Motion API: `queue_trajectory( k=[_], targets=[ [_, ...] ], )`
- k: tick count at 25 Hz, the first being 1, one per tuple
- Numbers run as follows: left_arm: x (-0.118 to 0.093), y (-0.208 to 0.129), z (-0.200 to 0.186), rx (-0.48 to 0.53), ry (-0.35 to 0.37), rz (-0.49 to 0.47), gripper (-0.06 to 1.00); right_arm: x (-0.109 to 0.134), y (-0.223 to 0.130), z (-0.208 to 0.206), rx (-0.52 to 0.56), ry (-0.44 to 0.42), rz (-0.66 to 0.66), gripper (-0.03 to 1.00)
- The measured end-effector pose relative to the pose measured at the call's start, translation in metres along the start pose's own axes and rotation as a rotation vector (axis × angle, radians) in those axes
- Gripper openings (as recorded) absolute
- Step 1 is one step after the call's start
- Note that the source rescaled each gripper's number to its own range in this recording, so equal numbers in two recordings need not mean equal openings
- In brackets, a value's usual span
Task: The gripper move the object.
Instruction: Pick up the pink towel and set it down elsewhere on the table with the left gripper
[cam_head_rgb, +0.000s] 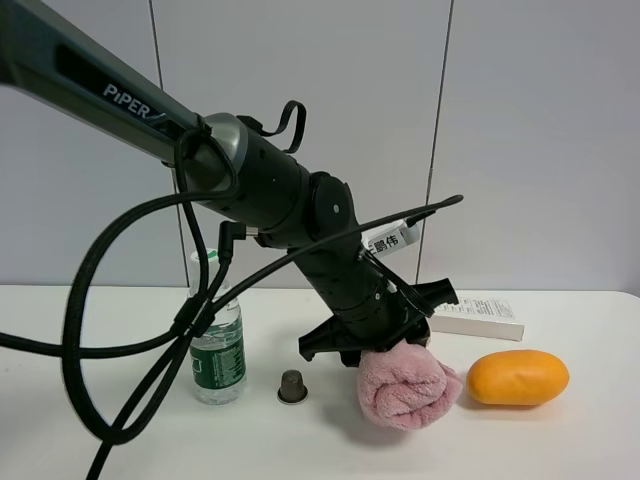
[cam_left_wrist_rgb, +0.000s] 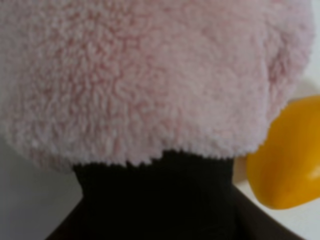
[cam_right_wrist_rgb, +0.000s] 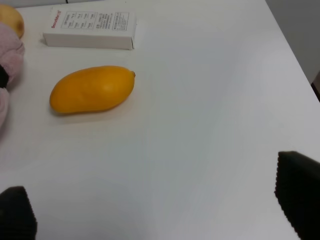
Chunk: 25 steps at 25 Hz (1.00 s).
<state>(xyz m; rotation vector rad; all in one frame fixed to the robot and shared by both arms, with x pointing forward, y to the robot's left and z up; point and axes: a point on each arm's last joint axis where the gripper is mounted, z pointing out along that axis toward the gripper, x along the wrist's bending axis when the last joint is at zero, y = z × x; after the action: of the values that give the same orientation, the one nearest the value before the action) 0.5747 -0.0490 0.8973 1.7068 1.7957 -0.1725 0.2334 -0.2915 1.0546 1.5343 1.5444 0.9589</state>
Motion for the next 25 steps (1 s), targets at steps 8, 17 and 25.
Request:
queue_trajectory(
  k=[8, 17, 25],
  targets=[
    [-0.001, 0.002, 0.001, -0.023, -0.013, 0.017, 0.0, 0.0, 0.0, 0.0, 0.0, 0.0, 0.0, 1.0],
    [0.004, 0.0, 0.01, -0.034, -0.011, 0.013, 0.0, 0.0, 0.0, 0.0, 0.0, 0.0, 0.0, 1.0],
    [0.007, -0.002, 0.014, -0.027, -0.003, 0.025, 0.0, 0.0, 0.0, 0.0, 0.0, 0.0, 0.0, 1.0]
  ],
)
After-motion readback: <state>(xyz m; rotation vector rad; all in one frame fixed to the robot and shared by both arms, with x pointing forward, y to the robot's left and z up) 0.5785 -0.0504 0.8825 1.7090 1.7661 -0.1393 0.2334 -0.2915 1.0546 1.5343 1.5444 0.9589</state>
